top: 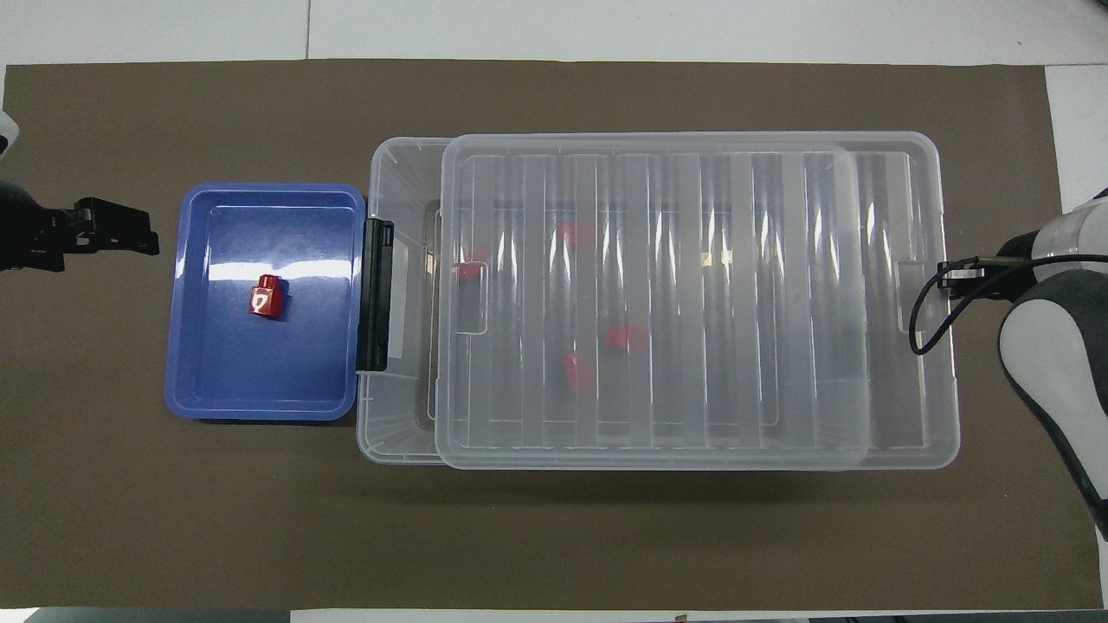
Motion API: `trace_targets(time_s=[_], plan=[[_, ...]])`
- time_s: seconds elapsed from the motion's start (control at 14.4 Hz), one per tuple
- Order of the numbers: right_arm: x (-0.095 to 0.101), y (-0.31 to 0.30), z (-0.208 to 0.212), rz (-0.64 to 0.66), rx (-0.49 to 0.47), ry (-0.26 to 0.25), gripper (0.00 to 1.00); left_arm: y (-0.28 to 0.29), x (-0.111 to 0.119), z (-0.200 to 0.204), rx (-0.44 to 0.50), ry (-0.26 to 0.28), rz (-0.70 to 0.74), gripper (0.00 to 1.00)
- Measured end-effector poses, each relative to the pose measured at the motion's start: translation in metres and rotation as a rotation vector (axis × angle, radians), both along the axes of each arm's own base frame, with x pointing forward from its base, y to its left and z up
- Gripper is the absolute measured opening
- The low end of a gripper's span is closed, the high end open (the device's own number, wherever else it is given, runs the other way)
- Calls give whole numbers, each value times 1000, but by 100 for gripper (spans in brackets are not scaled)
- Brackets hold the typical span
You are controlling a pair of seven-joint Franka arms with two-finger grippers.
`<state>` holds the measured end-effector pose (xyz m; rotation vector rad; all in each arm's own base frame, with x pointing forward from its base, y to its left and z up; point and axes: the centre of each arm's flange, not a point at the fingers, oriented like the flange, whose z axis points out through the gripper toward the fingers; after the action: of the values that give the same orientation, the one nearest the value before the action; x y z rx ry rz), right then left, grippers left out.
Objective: Place red block in blue tray from box
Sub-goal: 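Slide the clear lid back over the box with the right gripper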
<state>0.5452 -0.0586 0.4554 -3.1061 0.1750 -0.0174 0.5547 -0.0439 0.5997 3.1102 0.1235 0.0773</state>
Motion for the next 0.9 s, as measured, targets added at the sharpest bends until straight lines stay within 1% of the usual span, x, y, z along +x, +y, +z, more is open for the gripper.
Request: trace_targets(time_s=[0.35, 0.9], plan=[[2, 34, -1, -14, 2, 3, 1, 0, -2, 0, 1, 11, -1, 100], [4, 41, 1, -26, 2, -16, 1, -3, -2, 0, 1, 10, -5, 100]])
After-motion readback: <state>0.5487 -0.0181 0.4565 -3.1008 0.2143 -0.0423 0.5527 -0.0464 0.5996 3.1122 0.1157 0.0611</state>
